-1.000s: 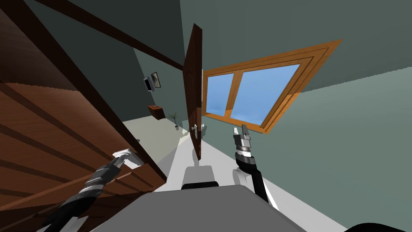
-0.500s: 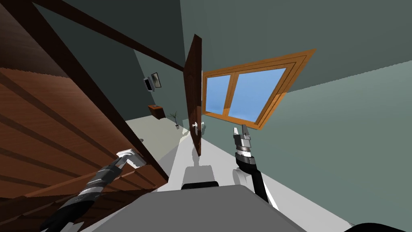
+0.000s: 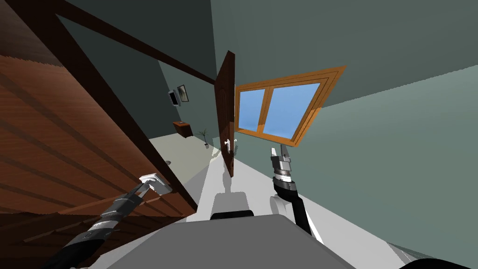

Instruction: Pull the door open

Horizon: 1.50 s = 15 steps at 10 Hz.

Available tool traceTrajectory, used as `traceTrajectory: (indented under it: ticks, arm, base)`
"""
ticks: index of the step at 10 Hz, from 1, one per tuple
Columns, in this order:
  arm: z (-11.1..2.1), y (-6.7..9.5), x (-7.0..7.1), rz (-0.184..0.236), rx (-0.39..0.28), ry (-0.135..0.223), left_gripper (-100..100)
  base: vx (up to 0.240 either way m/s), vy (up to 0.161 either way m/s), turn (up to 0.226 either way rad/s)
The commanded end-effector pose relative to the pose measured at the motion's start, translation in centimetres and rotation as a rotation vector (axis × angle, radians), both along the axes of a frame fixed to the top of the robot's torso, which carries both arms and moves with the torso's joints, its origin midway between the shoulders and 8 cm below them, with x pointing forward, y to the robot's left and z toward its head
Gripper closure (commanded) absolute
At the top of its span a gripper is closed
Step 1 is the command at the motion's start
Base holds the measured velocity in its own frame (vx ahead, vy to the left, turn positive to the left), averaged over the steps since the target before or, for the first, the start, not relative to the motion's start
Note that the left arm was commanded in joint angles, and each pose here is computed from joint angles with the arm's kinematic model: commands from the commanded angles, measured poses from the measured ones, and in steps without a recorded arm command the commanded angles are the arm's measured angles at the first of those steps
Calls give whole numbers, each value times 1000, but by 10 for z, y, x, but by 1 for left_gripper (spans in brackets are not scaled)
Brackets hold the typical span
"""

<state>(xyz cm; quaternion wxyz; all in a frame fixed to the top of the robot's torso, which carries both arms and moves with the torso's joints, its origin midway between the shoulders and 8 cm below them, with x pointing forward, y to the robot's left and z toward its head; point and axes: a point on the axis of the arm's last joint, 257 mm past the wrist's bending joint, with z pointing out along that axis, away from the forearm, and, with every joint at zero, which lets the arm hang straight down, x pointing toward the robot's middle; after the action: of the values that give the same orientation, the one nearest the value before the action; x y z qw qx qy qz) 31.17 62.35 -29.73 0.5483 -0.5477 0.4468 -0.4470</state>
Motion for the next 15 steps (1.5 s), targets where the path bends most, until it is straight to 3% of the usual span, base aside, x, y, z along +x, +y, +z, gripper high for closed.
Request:
traceTrajectory:
  ticks: [1, 2, 3, 9, 10, 11, 15]
  arm:
    - [0, 0, 0, 0, 0, 0, 100]
    - [-1, -13, -4, -49, 0, 1, 100]
    - [-1, -13, -4, -49, 0, 1, 100]
    - [1, -49, -17, -190, 0, 0, 100]
    - [1, -48, -13, -181, -1, 0, 100]
    - [-1, -60, -17, -222, -3, 2, 100]
    - [1, -84, -24, -308, 0, 1, 100]
  base:
    - [-79, 3, -9]
    - [-165, 31, 6]
    - [-168, 45, -8]
    - [-158, 54, 8]
    - [-73, 20, -4]
    - [-130, 49, 11]
    - [-146, 91, 4]
